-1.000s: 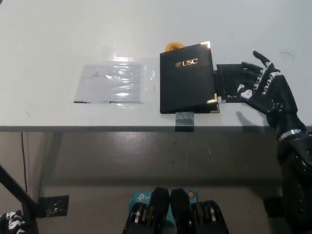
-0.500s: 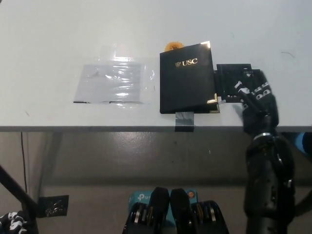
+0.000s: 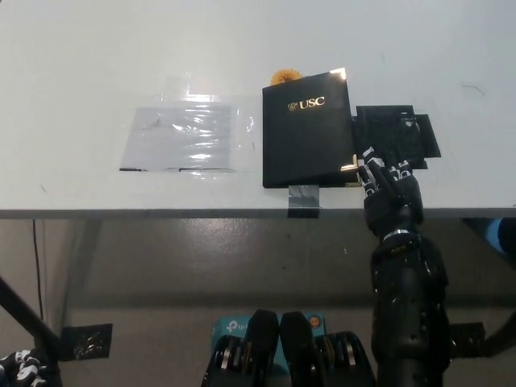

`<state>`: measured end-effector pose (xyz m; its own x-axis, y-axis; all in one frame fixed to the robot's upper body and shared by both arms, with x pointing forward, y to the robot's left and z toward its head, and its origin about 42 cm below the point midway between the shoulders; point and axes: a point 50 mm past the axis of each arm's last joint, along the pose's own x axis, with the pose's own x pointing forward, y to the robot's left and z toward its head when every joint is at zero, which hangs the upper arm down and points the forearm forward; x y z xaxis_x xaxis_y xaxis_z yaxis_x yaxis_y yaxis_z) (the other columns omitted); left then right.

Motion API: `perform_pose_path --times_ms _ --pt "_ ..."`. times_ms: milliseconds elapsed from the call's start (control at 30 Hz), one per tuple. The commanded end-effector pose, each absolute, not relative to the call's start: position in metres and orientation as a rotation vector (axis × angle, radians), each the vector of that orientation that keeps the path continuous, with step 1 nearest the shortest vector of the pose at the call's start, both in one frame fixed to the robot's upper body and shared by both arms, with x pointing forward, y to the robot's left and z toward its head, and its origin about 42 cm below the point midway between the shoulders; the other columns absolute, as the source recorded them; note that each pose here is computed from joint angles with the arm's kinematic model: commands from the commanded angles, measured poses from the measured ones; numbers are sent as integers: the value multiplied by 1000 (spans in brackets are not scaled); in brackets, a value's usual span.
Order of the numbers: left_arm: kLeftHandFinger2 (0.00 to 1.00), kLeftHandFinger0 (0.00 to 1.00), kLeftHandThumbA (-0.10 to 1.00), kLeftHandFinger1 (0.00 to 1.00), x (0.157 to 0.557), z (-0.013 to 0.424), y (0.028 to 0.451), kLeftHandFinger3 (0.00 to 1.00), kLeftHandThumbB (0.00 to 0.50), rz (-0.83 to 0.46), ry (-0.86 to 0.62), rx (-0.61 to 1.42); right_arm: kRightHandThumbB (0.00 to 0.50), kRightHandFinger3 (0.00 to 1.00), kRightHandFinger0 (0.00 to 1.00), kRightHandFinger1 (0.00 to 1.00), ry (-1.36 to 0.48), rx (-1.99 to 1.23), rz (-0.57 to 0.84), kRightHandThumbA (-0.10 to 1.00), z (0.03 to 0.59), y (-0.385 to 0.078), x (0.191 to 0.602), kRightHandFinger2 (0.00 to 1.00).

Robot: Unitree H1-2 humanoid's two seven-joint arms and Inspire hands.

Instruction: The robot uses its right hand to push the cover of the diary kept in the middle of the desk towards the left to open it

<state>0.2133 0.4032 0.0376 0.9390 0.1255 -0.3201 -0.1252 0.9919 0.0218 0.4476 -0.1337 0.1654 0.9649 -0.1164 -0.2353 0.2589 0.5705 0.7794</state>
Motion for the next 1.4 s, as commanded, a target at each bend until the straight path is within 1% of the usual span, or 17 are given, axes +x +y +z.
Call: perform_pose_path --times_ms 0,100,267,333,433,467,533,600,667,800,833,900,1100,1267,1300,1333,1367 --pt "305 471 425 534 216 46 405 382 500 112 272 9 149 1000 985 1000 121 979 -156 987 188 -104 459 1000" --pt "298 465 436 522 215 44 401 367 500 107 282 13 140 1000 963 1000 124 961 -148 994 184 -102 456 1000" --pt "288 480 433 527 215 41 401 361 500 107 276 -1 129 1000 930 980 157 933 -104 992 178 -79 457 977" --pt "300 489 457 534 217 42 400 377 500 94 277 22 131 1000 913 968 166 924 -89 947 178 -69 457 957" --pt "311 487 446 542 217 43 397 388 500 94 280 17 117 1000 890 965 175 896 -63 924 179 -55 457 948" --pt "305 491 438 544 217 43 397 383 500 93 278 14 134 1000 856 938 183 872 -37 936 179 -46 455 944" --pt "300 494 436 550 219 45 396 374 500 91 276 11 143 1000 841 931 185 860 -19 936 180 -39 454 943" --pt "316 501 475 559 220 45 396 384 500 81 270 33 151 1000 822 915 192 852 -4 932 179 -32 452 925" --pt "316 500 466 562 225 46 394 378 500 69 265 41 143 1000 826 913 203 847 -5 928 179 -28 450 924" --pt "294 474 451 545 224 47 393 367 500 72 270 31 163 1000 878 941 223 822 37 887 171 -13 441 938" --pt "290 472 451 544 224 47 393 365 500 73 271 31 176 1000 873 938 232 820 44 901 170 -11 440 938" --pt "288 480 443 555 224 46 392 357 500 74 275 13 172 1000 883 942 258 817 61 921 168 -4 436 948" --pt "304 480 473 560 224 47 392 379 500 62 269 47 150 993 852 913 271 782 63 931 163 6 430 913" --pt "297 490 469 557 224 47 392 380 500 70 277 45 119 1000 847 933 272 754 111 961 164 15 427 950" --pt "298 492 468 559 224 46 392 379 500 69 274 40 117 1000 840 930 270 749 119 950 165 16 428 953" --pt "300 491 472 559 225 45 393 379 500 66 270 45 139 1000 811 914 269 744 126 928 168 18 429 944" --pt "306 492 478 565 224 45 392 385 500 59 275 49 143 1000 800 907 270 742 120 921 166 16 428 940"
